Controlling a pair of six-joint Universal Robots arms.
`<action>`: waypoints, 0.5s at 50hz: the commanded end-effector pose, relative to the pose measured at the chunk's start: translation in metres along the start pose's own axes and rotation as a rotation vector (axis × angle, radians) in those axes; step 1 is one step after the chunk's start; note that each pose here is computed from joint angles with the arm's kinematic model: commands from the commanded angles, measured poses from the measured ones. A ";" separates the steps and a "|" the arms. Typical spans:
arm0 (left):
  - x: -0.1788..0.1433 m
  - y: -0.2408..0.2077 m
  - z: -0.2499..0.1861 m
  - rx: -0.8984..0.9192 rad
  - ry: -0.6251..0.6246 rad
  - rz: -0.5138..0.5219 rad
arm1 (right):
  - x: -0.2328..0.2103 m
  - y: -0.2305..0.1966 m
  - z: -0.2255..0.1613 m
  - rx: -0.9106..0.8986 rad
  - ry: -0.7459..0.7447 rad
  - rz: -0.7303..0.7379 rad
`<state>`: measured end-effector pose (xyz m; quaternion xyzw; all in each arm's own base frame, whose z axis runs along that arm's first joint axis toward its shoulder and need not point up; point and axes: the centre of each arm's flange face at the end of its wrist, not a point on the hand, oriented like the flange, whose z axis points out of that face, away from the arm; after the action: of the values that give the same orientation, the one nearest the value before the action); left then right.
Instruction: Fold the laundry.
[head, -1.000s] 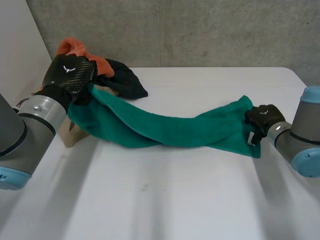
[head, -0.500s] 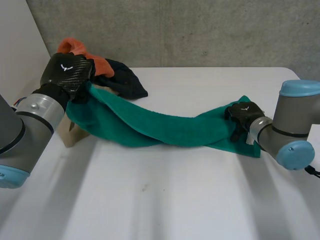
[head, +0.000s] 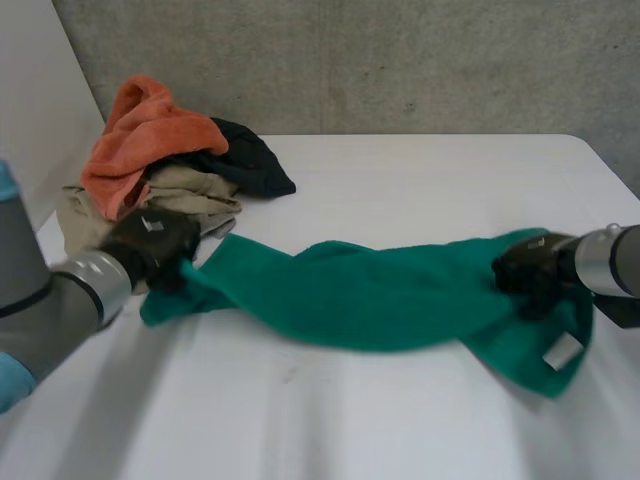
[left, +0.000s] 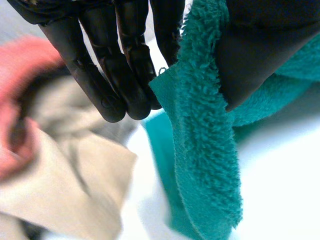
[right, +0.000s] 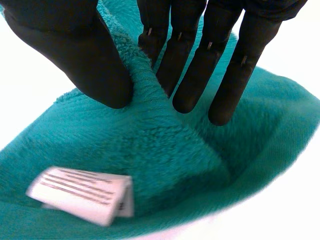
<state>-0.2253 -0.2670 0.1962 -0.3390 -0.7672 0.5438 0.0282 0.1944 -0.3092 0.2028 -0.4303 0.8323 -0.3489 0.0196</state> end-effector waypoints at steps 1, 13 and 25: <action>0.006 0.000 0.030 -0.051 0.022 0.204 | 0.016 -0.014 0.008 0.058 0.099 -0.078; -0.096 -0.218 0.001 0.934 -0.558 -0.018 | 0.110 -0.143 -0.087 1.037 0.626 0.132; -0.085 -0.155 0.031 0.790 -0.470 -0.116 | 0.108 -0.113 -0.061 0.825 0.436 0.218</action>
<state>-0.2485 -0.3650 0.4100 -0.0891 -0.4159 0.9050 0.0041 0.1846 -0.4006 0.3899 -0.1657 0.5519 -0.8170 0.0212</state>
